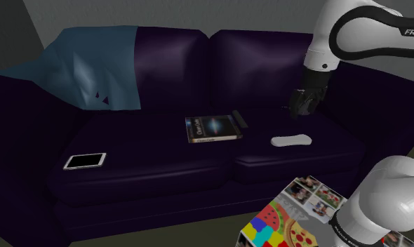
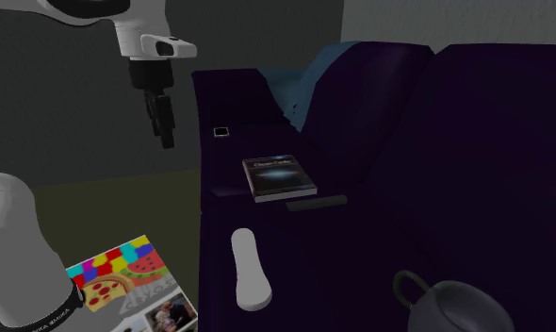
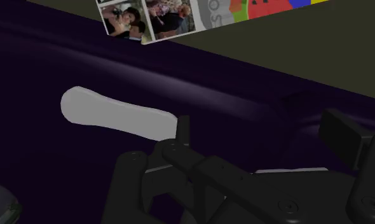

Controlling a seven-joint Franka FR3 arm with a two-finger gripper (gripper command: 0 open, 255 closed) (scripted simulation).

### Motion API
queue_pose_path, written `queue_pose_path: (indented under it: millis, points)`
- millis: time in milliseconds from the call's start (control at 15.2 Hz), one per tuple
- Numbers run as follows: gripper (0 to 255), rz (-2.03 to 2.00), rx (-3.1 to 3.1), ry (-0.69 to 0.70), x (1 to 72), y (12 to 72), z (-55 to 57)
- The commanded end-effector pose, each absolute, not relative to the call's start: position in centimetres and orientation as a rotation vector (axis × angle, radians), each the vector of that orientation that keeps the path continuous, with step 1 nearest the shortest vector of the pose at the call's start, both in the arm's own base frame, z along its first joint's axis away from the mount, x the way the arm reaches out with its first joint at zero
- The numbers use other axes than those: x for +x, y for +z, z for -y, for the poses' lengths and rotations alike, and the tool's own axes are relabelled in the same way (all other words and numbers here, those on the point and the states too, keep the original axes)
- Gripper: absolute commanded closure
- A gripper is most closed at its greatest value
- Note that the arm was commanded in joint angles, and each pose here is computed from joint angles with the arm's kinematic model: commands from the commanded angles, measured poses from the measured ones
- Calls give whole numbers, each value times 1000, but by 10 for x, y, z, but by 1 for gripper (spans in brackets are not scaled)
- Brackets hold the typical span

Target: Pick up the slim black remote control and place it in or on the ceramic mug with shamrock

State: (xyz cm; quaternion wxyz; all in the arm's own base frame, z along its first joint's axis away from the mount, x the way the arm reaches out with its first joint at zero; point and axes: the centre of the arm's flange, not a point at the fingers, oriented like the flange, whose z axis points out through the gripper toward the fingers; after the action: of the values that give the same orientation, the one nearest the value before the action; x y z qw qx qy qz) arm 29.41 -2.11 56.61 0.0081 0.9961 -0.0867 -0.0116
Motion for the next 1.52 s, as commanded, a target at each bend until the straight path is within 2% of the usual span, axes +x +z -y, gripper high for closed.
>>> queue_pose_path:
  millis: [0,1452]
  points:
    - [0,271,3113,-36,294,566,21]
    - [0,689,3112,-12,530,424,108]
